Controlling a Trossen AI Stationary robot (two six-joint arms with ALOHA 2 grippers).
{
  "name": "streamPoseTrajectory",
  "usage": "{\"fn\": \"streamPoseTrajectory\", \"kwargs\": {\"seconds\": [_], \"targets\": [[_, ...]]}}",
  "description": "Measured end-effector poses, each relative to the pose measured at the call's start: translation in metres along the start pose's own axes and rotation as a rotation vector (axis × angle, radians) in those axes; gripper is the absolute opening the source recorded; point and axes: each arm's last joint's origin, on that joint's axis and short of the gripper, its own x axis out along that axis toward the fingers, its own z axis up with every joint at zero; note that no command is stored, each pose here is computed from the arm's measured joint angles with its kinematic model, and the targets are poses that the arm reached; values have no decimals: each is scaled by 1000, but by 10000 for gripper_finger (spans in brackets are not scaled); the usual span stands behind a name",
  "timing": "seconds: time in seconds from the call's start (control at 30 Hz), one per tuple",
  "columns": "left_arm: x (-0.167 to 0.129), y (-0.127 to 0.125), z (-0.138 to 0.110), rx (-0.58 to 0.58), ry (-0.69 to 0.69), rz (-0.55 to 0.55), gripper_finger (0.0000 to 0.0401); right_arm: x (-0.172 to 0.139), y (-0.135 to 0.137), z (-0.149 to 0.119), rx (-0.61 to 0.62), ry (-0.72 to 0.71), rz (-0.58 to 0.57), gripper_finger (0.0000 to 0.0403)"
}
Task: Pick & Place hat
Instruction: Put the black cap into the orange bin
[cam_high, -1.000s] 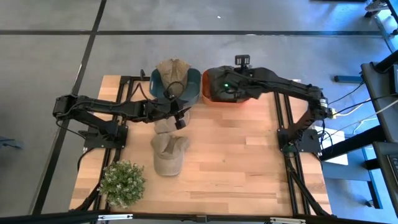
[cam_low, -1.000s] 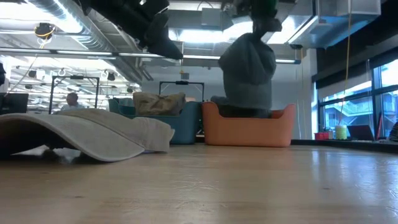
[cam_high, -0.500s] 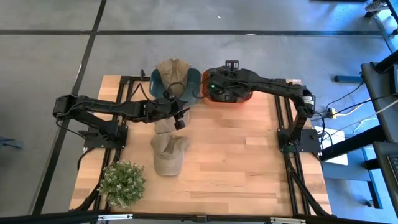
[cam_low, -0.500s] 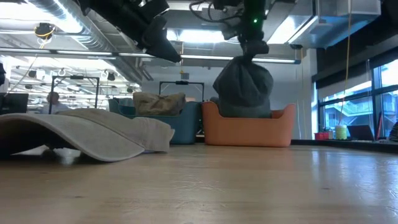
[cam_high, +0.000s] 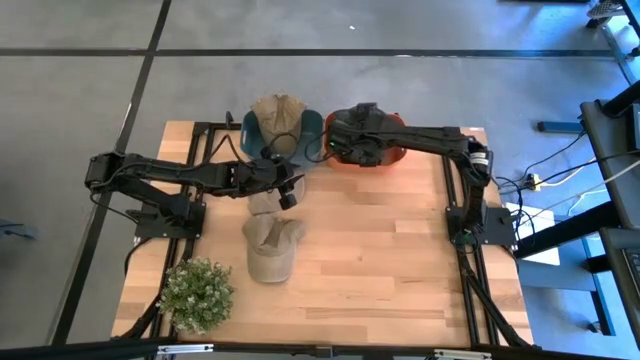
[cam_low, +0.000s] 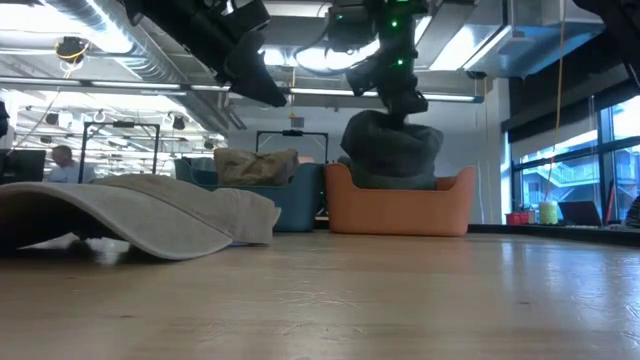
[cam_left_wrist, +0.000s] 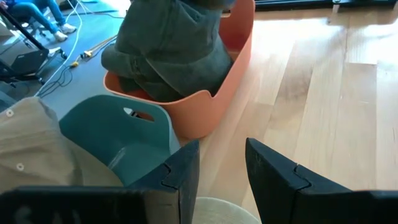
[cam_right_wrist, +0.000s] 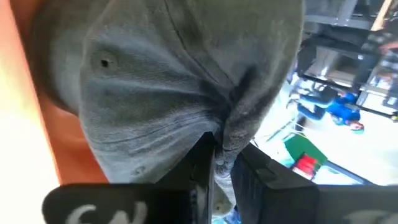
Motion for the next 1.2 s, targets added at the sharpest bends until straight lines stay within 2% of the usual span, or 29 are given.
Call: {"fn": "streamPoseTrajectory", "kwargs": {"seconds": [0.2,0.33,0.5,0.9,1.03,1.13,1.2], "targets": [[0,0,0,-19,1,-6,127,5,1,-4,56,-47,248,42],[0,0,0,-20,1,-6,127,5,3,-3,79,-64,309,43],[0,0,0,-19,2,-7,124,4,3,-2,83,-63,265,39],[0,0,-3,-7,28,-6,126,9,2,1,129,-72,268,36],[0,0,-3,-12,28,-2,124,25,17,4,130,-59,243,36],[0,0,-3,-14,28,-2,125,44,34,4,105,-6,109,36],[0,0,-3,-14,28,-2,125,52,44,2,80,8,105,36]]}}
